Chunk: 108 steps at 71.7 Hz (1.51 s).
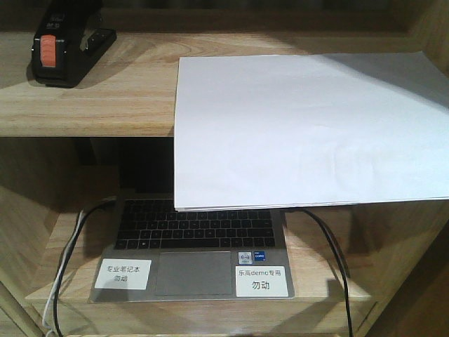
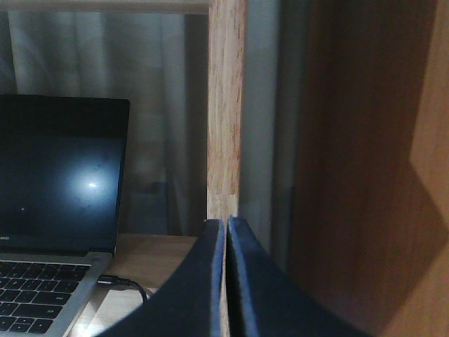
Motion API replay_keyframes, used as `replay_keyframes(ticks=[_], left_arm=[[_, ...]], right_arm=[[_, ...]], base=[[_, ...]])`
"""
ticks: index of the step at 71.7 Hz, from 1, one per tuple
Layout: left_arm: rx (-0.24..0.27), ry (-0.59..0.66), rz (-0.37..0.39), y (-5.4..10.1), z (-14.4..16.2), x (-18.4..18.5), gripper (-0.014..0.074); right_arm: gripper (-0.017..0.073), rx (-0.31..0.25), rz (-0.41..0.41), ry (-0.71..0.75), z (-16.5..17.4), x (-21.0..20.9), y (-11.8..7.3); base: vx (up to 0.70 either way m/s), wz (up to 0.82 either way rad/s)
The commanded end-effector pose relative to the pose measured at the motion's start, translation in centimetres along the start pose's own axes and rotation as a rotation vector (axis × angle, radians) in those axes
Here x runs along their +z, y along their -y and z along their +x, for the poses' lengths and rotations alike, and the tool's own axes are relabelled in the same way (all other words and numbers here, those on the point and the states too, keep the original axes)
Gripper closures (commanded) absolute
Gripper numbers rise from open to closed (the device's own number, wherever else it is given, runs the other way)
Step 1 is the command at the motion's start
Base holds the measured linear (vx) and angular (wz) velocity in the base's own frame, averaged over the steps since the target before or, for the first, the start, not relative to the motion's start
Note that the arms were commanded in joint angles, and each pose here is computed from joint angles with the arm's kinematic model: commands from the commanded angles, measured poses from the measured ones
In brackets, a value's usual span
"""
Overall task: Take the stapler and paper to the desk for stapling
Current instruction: 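Move the left gripper toward the black stapler on the shelf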
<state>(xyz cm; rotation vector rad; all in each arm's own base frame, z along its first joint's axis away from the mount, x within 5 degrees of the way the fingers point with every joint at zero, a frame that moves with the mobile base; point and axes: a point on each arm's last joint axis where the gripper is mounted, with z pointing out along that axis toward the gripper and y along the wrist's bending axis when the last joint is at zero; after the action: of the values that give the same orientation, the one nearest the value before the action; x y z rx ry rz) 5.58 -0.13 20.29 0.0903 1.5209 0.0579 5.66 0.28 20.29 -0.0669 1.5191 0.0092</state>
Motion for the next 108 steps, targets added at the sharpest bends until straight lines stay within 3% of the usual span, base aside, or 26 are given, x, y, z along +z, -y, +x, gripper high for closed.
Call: replay_keyframes(ticks=[1,71,80,88,100,108], left_arm=[[-0.017,0.075,-0.013,-0.1,-0.4,-0.1,0.0600],[-0.017,0.076,-0.013,-0.1,-0.4,0.0,0.0600],[-0.017,0.168,-0.025,-0.2,-1.3,-0.2,0.0600],[-0.066,0.334,-0.039,-0.5,-3.2,-0.6,0.0600],[-0.204,0.489,-0.016,-0.8,-6.6,-1.5,0.0600],[-0.215,0.529,-0.010,-1.0,-9.5,-2.5,0.0600]], right_arm=[[0.0569,-0.014,0.002,0.080,-0.6,-0.1,0.0],[0.0569,-0.014,0.002,0.080,-0.6,-0.1,0.0],[0.0569,-0.014,0.002,0.080,-0.6,-0.1,0.0],[0.0569,-0.014,0.002,0.080,-0.6,-0.1,0.0],[0.0569,-0.014,0.002,0.080,-0.6,-0.1,0.0],[0.0569,-0.014,0.002,0.080,-0.6,-0.1,0.0]], base=[[0.00,0.00],[0.00,0.00],[0.00,0.00],[0.00,0.00],[0.00,0.00],[0.00,0.00]])
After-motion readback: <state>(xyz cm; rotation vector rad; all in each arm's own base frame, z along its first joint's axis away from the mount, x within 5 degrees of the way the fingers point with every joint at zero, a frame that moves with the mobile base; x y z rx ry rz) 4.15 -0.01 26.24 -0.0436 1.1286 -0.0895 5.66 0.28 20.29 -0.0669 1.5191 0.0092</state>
